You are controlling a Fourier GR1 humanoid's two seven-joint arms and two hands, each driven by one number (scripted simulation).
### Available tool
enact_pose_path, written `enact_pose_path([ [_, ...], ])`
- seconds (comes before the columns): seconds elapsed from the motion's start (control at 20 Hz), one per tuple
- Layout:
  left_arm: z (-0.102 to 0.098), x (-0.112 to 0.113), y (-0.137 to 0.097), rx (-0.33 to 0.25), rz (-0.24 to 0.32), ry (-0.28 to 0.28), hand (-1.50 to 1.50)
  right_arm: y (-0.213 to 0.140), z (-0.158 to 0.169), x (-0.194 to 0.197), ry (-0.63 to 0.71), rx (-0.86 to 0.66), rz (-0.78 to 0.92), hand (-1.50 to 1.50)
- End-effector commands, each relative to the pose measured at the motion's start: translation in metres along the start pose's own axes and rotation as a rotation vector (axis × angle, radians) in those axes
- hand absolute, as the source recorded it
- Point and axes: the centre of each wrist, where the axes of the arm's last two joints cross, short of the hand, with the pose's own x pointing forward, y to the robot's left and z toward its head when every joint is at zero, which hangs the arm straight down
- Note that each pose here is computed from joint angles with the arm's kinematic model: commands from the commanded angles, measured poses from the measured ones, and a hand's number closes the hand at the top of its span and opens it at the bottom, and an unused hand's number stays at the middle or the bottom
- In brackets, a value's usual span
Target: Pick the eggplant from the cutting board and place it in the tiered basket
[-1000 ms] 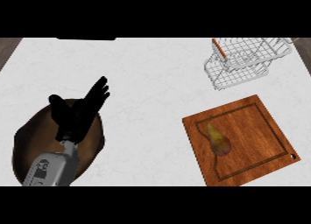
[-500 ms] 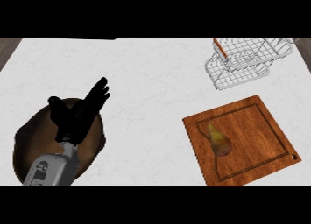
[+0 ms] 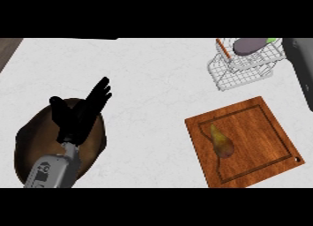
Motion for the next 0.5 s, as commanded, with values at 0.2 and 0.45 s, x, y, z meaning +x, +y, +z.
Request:
enact_pose_path([
  [0.2, -0.017, -0.016, 0.008, 0.007, 0.007, 0.004, 0.00, 0.026, -0.016, 0.033, -0.170, -0.107, -0.103, -1.50],
  [0.45, 0.002, -0.017, 0.007, -0.007, -0.007, -0.007, 0.00, 0.001, -0.007, 0.003, -0.089, -0.312, -0.146, -1.50],
])
